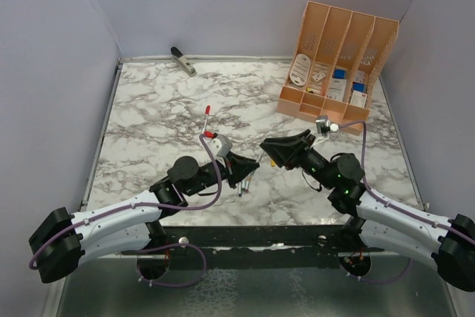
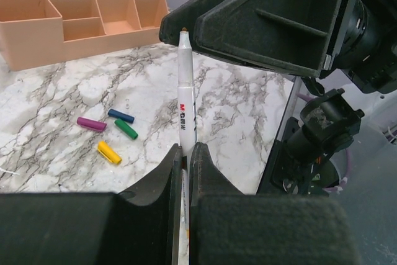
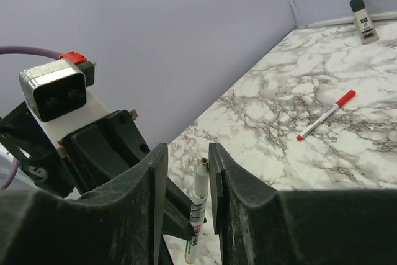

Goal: Insert the pens into the pen caps

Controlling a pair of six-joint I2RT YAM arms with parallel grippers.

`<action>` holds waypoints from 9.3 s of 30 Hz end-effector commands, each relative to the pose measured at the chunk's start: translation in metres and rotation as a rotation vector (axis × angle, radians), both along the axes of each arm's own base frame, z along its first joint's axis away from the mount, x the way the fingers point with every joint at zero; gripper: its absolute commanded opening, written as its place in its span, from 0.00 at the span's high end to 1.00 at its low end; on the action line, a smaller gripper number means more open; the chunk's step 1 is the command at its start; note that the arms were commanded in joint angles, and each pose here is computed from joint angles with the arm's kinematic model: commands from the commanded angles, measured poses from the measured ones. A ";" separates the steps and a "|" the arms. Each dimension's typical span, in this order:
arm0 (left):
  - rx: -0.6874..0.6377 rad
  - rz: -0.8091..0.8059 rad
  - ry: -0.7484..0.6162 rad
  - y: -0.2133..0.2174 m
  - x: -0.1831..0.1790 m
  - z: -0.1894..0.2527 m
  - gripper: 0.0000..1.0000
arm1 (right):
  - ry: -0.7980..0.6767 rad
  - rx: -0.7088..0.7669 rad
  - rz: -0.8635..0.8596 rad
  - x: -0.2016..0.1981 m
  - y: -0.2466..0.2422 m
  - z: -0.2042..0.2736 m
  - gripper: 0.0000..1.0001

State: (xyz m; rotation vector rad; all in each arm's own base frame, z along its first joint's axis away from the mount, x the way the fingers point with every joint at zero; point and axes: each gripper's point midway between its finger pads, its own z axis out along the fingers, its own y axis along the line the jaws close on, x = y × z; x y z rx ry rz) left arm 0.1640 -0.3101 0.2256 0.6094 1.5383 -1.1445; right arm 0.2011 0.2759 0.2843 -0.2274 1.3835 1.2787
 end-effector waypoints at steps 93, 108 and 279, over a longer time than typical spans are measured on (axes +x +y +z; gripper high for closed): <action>0.241 0.274 0.217 0.048 0.036 -0.081 1.00 | 0.368 -0.757 -0.405 0.057 -0.057 -0.116 0.83; 0.250 0.242 0.210 0.052 0.028 -0.088 1.00 | 0.521 -0.889 -0.362 0.060 -0.042 -0.192 0.63; -0.271 -0.258 -0.012 -0.023 -0.019 0.048 1.00 | -0.310 0.198 0.031 -0.009 -0.010 0.060 0.99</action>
